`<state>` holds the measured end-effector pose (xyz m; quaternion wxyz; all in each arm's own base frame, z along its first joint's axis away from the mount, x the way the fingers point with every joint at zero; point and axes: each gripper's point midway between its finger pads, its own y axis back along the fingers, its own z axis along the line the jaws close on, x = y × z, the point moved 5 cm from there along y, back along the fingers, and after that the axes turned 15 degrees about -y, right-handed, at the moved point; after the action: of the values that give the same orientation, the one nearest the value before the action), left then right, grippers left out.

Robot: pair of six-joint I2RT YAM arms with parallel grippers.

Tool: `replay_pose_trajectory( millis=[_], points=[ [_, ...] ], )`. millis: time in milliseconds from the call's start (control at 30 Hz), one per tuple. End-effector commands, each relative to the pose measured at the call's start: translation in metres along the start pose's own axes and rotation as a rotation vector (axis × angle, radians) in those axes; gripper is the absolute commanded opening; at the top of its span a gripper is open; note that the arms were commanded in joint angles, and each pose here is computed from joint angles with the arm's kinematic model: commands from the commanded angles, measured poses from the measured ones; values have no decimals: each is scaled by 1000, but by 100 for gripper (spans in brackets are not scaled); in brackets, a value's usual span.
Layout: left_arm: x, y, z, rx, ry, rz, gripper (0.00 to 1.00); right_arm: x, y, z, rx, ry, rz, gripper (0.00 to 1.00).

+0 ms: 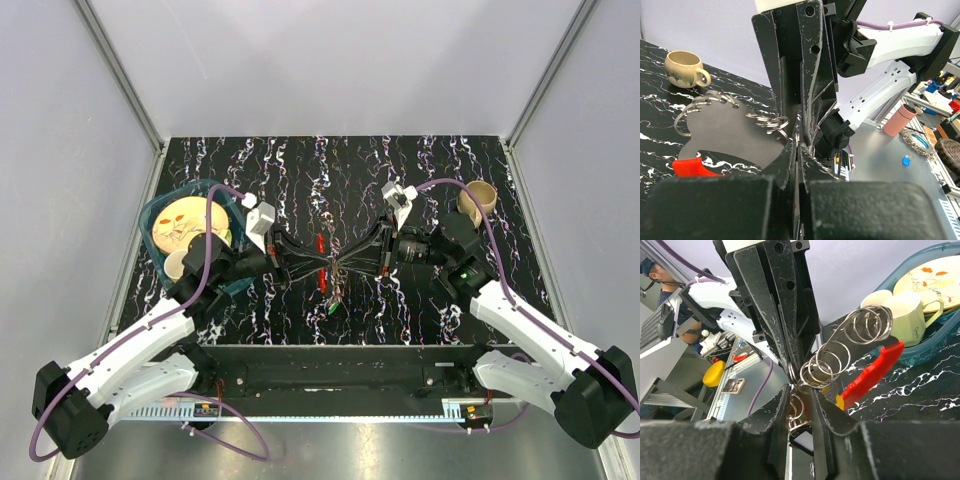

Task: Remove the keys from the keyring

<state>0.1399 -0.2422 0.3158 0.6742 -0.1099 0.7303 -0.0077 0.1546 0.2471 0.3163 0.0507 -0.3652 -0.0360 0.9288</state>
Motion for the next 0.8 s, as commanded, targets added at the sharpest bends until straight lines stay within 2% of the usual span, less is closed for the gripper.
replay_pose_trajectory(
  millis=[0, 500, 533, 633, 733, 767],
  points=[
    [-12, 0, -5, 32, -62, -50, 0, -15, -3, 16, -34, 77, -39, 27],
    [-16, -5, -6, 70, -39, -86, 0, -11, -5, 15, -90, 89, -29, 19],
    [-17, -6, -6, 74, -26, -91, 0, -8, -5, 12, -78, 78, -18, 12],
    [-19, -7, -7, 79, -30, -101, 0, 0, -2, 6, -56, 79, 2, 0],
    [-17, -8, -4, 70, -43, -85, 0, 3, 3, 7, -40, 108, 5, 0],
    [-11, -8, -1, 56, -26, -47, 0, 2, 4, 8, -39, 143, 6, 0]
  ],
)
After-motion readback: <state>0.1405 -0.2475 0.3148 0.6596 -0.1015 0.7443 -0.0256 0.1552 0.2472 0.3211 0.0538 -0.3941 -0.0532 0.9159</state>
